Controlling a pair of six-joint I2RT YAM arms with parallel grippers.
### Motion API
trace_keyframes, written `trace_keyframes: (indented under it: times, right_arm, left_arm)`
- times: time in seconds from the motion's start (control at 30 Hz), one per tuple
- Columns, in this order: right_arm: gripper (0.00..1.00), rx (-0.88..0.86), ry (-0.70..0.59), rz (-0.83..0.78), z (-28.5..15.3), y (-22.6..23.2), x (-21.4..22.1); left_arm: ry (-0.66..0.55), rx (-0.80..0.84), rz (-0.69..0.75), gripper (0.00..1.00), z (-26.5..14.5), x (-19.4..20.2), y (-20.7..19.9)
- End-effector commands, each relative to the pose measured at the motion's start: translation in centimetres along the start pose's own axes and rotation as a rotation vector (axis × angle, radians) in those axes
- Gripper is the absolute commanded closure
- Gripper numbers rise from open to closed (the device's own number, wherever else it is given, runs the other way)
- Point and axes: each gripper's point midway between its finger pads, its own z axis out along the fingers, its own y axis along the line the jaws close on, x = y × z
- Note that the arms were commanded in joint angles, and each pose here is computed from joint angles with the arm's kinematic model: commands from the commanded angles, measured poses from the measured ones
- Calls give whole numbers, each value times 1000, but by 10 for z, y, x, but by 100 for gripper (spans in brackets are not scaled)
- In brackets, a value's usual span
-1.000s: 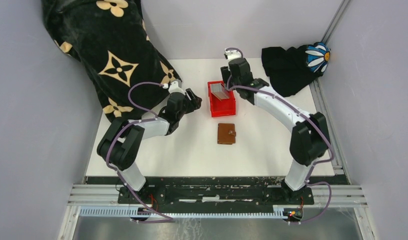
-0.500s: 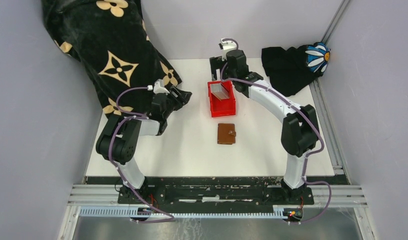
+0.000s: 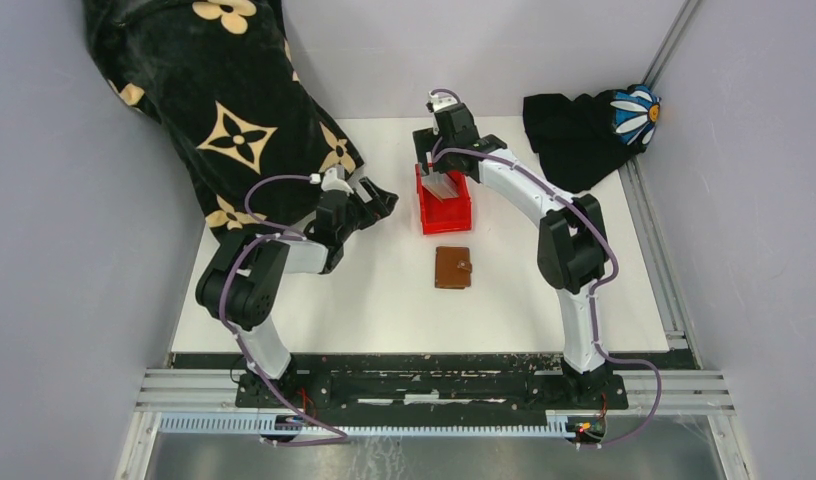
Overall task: Put the credit cards into the card holder
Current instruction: Pick up the credit card from the storage box.
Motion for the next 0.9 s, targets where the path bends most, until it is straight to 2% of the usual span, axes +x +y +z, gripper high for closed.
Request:
trace_keyframes:
  times: [0.0, 0.33, 0.87]
  right_arm:
    - [16, -15, -7, 63, -1, -3, -15]
    - [20, -54, 54, 152, 14, -13, -2]
    - [23, -108, 123, 222, 35, -11, 13]
  left_arm:
    - [-60, 2, 128, 2, 5, -18, -24]
    - [-25, -24, 200, 8, 20, -3, -32]
    - [37, -97, 278, 10, 37, 18, -26]
